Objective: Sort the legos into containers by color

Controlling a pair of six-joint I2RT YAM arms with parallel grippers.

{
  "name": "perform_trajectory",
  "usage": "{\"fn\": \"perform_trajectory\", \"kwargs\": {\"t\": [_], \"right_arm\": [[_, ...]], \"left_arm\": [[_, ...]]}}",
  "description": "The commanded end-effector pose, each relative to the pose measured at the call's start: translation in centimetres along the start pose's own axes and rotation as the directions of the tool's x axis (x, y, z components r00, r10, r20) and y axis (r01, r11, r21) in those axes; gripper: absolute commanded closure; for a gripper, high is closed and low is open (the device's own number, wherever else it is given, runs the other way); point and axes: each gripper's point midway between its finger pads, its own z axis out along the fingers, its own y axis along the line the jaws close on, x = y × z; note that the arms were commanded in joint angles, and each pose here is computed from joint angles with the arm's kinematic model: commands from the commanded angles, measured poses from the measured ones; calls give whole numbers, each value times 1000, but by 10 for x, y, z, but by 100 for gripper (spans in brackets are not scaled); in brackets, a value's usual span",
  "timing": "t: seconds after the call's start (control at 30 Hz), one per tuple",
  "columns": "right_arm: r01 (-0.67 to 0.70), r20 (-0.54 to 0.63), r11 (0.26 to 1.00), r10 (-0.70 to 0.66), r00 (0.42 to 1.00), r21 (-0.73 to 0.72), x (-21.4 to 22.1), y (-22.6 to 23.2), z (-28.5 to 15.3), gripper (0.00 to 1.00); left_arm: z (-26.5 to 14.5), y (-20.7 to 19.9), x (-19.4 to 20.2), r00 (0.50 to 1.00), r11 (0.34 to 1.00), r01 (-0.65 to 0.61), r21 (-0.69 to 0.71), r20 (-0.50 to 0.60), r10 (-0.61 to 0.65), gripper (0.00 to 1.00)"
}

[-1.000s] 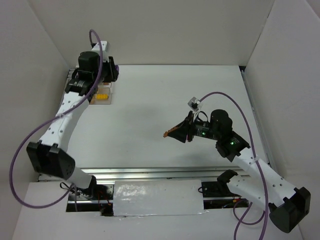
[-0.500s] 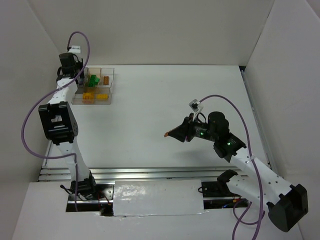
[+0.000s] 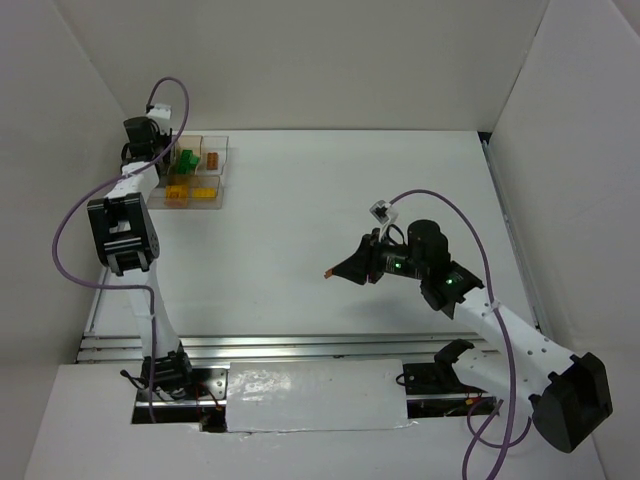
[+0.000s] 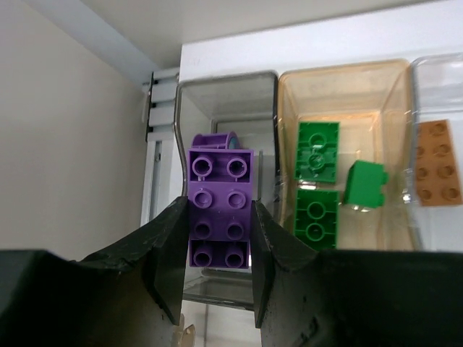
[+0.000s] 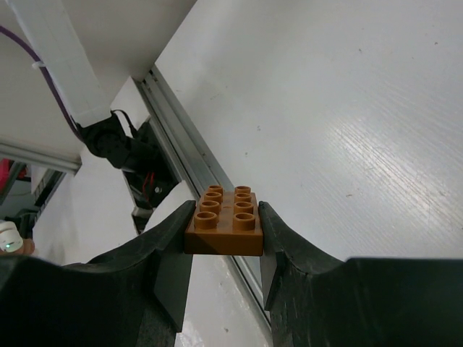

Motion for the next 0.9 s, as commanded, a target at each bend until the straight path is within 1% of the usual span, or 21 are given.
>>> {"fn": "perform_trajectory", "kwargs": {"t": [0.0, 0.13, 0.17, 0.23, 0.27, 0.33, 0.37, 0.47, 0.57, 0.63, 0.67, 0.87], "right_arm": [[36, 40, 999, -35, 999, -30, -14, 6, 2, 100], [31, 25, 999, -31, 999, -33, -14, 5, 5, 100], [31, 23, 999, -30, 999, -35, -13, 6, 5, 100], [30, 21, 999, -29, 999, -35, -12, 5, 5, 100], [32, 23, 999, -31, 999, -37, -12, 5, 5, 100], [36, 23, 998, -35, 999, -46, -12, 7, 4, 100], [36, 21, 998, -35, 999, -48, -12, 8, 4, 100], [37, 17, 998, -36, 999, -53, -11, 8, 4, 100], [37, 18, 998, -36, 999, -50, -11, 7, 4, 100], [40, 18, 998, -39, 999, -50, -12, 7, 5, 100], [39, 16, 998, -38, 999, -49, -11, 7, 5, 100], [39, 14, 998, -39, 999, -54, -11, 8, 5, 100]], "left_arm": [[16, 13, 3, 999, 1000, -25, -17, 37, 26, 100], [21, 10, 17, 1000, 1000, -16, -12, 14, 16, 99], [20, 14, 18, 1000, 1000, -12, -17, 11, 12, 91], [20, 13, 20, 1000, 1000, -5, 0, 9, 5, 80], [20, 15, 19, 1000, 1000, 0, -8, 9, 0, 67], [20, 15, 17, 1000, 1000, 4, -8, 14, -4, 57], [20, 15, 16, 1000, 1000, 7, -8, 16, -7, 49], [19, 16, 15, 1000, 1000, 15, -12, 21, -15, 36], [18, 18, 16, 1000, 1000, 18, -13, 17, -18, 30], [17, 18, 14, 999, 1000, 25, -16, 25, -25, 29], [16, 19, 11, 999, 999, 31, -17, 30, -31, 26], [9, 25, -7, 997, 998, 50, -28, 66, -49, 21]]}}
